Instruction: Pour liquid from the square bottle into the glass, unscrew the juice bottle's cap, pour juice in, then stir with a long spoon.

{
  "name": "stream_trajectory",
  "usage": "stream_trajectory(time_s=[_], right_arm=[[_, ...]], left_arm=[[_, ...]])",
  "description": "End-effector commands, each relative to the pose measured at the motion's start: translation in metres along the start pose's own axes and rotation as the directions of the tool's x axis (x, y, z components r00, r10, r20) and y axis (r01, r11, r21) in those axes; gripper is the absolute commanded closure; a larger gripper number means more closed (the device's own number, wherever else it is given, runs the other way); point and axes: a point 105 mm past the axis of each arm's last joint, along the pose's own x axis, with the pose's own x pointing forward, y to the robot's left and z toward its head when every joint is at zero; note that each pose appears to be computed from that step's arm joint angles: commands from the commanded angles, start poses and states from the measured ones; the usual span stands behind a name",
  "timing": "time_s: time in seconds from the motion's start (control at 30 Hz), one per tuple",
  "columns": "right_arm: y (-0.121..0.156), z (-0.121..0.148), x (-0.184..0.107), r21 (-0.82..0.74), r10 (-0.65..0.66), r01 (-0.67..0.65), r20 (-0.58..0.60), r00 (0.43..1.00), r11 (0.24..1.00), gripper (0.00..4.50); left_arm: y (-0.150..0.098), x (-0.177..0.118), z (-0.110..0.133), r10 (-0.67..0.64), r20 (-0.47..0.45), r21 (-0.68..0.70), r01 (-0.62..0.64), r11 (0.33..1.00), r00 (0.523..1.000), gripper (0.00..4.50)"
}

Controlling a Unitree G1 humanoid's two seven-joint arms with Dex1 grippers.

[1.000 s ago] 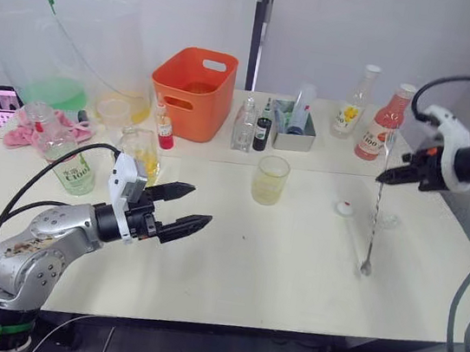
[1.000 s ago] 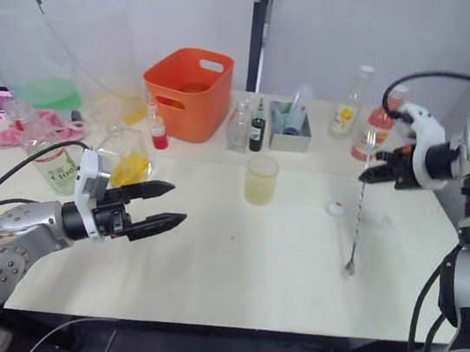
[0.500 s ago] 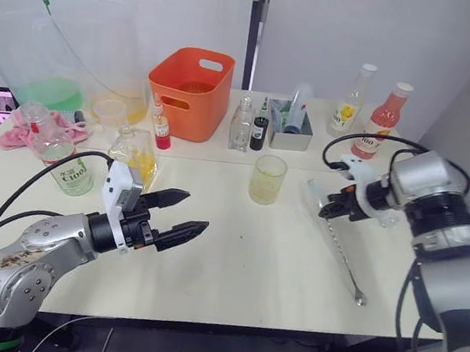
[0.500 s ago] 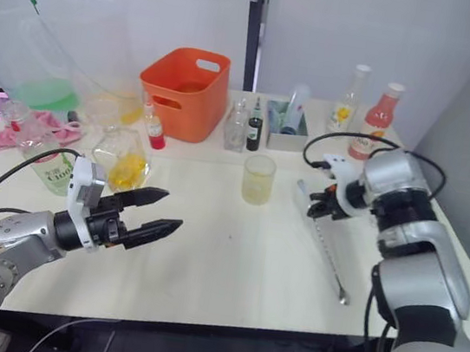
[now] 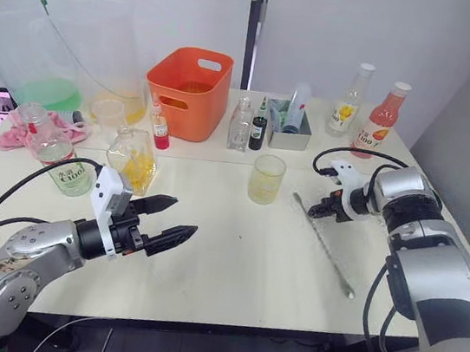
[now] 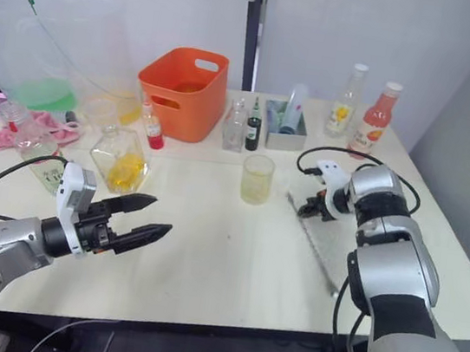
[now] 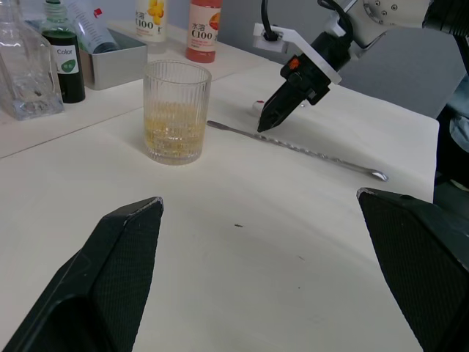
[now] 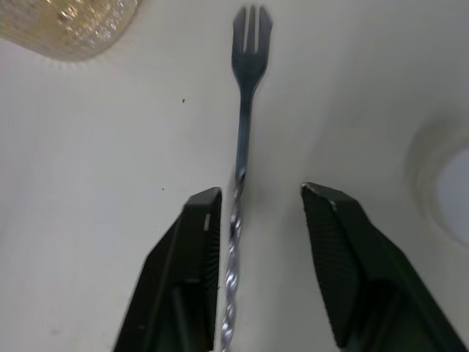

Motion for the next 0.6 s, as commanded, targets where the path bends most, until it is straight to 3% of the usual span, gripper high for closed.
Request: stream_trajectory(time_s=[0.03, 0.13, 0.17, 0.33, 0.43, 0.6], right_arm=[[-0.008, 0.024, -0.025, -0.028, -0.006, 0.01, 0.111, 0.994, 1.0, 1.16], [-0.012, 0.038, -0.041, -0.149, 0.03, 0.002, 0.216, 0.976, 0.989, 0.14], [-0.012, 0.041, -0.046, -0.199, 0.063, -0.01, 0.263, 0.963, 0.98, 0.04], [-0.008, 0.043, -0.075, -0.326, 0.204, -0.063, 0.42, 0.884, 0.943, 0.04], [0.002, 0.024, -0.099, -0.469, 0.312, -0.079, 0.443, 0.84, 0.88, 0.04], [0.003, -0.003, -0.123, -0.441, 0.311, -0.042, 0.558, 0.769, 0.896, 0.04]], left_arm=[[0.008, -0.011, 0.01, 0.045, 0.022, 0.072, -0.046, 0.996, 0.999, 0.0], [0.022, -0.023, 0.005, 0.11, 0.0, 0.066, -0.109, 0.992, 0.994, 0.0], [0.027, -0.028, 0.004, 0.129, 0.004, 0.069, -0.129, 0.989, 0.992, 0.0], [0.048, -0.047, -0.004, 0.198, -0.037, 0.142, -0.191, 0.971, 0.979, 0.0], [0.063, -0.069, -0.013, 0.269, -0.107, 0.153, -0.252, 0.956, 0.957, 0.0], [0.077, -0.111, -0.022, 0.354, -0.177, 0.183, -0.323, 0.929, 0.918, 0.0]])
